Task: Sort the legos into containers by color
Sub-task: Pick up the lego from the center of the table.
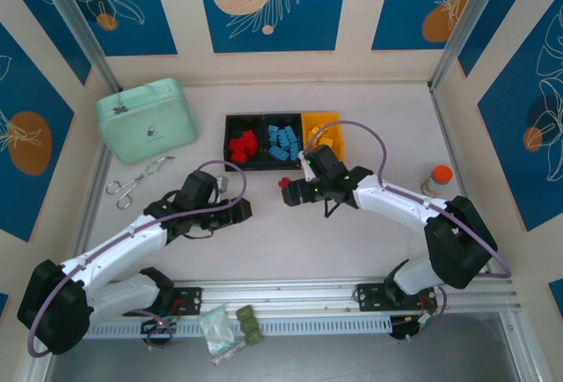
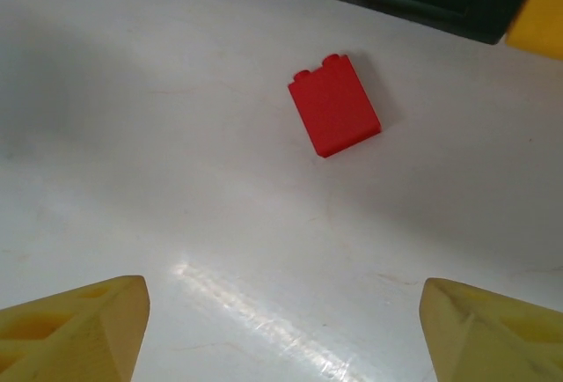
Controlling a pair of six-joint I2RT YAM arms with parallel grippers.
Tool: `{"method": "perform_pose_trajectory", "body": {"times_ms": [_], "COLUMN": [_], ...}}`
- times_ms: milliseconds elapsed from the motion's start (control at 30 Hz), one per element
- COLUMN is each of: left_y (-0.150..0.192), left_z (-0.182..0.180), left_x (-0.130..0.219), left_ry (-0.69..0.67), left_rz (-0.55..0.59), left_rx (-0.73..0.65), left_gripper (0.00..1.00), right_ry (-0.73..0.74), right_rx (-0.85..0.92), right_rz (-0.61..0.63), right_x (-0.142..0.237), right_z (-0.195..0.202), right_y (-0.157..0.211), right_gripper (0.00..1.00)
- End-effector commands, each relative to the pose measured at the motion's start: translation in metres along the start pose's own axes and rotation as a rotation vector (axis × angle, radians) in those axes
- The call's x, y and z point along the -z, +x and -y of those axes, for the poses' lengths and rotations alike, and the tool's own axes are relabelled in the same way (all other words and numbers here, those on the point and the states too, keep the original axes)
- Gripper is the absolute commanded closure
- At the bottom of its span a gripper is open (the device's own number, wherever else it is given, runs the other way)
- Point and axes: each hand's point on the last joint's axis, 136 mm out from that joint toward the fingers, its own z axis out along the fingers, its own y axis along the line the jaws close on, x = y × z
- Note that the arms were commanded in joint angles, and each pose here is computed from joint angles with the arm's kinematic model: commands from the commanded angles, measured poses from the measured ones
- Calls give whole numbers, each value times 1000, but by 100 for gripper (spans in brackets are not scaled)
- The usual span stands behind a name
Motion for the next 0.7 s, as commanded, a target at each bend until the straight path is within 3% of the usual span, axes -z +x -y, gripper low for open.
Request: {"method": "perform_pose_trajectory", "body": {"times_ms": [0,667], "left_y": [-5,4], "left_z": [15,1], "left_x": [3,-3], "left_ry": [41,4], "left_rz": [6,-12], "left_rx": [-23,-1], "left_gripper": [26,27], "right_ry": [-4,117], "right_rx": [58,168], "right_rz": [133,113], "right_x": [-9,-93], "right_z": [0,17], "right_y": [-23,-34], "right_gripper": [18,18]}}
